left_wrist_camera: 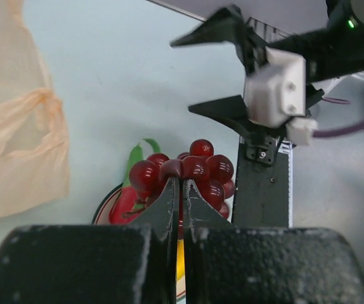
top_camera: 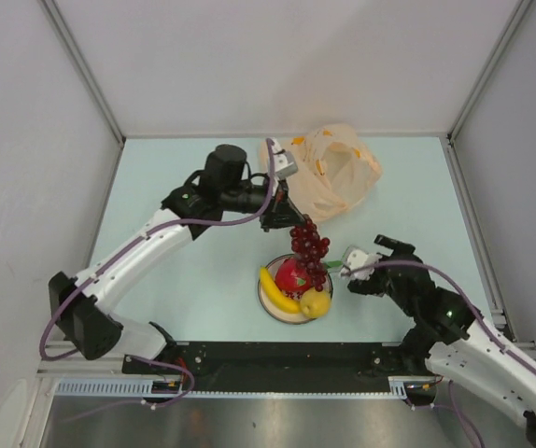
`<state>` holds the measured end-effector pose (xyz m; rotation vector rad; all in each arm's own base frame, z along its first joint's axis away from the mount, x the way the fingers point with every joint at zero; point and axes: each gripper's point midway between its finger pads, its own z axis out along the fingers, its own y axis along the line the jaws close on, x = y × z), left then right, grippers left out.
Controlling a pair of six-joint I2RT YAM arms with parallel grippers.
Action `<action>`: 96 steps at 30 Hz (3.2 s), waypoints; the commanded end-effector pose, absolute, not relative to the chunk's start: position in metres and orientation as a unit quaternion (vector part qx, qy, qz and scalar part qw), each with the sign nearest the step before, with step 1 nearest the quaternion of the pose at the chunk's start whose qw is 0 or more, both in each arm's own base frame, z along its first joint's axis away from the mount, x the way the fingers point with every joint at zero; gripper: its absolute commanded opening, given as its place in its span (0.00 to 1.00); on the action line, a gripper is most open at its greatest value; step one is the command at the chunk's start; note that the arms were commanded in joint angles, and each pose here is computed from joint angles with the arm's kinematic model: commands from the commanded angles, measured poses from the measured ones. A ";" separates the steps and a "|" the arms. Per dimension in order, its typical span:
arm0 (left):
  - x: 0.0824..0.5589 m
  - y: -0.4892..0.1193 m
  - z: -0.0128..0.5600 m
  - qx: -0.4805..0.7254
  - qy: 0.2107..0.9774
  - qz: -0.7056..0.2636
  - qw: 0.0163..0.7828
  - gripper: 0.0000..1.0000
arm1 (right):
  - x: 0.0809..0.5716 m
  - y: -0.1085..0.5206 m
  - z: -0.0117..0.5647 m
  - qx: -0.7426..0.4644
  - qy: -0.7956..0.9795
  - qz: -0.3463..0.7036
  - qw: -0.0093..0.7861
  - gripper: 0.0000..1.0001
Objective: Take the fake fruits out of the plastic bag
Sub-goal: Place the fake fruit on the plate, then adjust the fake fruit on the plate.
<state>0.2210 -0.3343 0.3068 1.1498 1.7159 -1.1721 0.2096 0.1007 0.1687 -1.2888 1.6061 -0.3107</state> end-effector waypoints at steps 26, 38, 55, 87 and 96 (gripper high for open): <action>0.173 -0.347 0.228 0.547 0.653 -0.436 0.290 0.00 | 0.270 0.028 0.154 -0.259 0.835 -0.105 0.475 1.00; 0.176 -0.321 0.192 0.548 0.676 -0.387 0.306 0.02 | 0.268 0.042 0.144 -0.294 0.835 -0.073 0.460 1.00; 0.178 -0.309 0.135 0.529 0.717 -0.358 0.280 0.44 | 0.264 0.060 0.138 -0.343 0.823 -0.061 0.448 1.00; 0.155 -0.282 0.129 0.572 0.695 -0.337 0.276 0.75 | 0.263 0.059 0.135 -0.341 0.827 -0.056 0.443 1.00; 0.152 -0.292 0.111 0.581 0.696 -0.350 0.233 0.61 | 0.262 0.055 0.132 -0.329 0.835 -0.051 0.438 1.00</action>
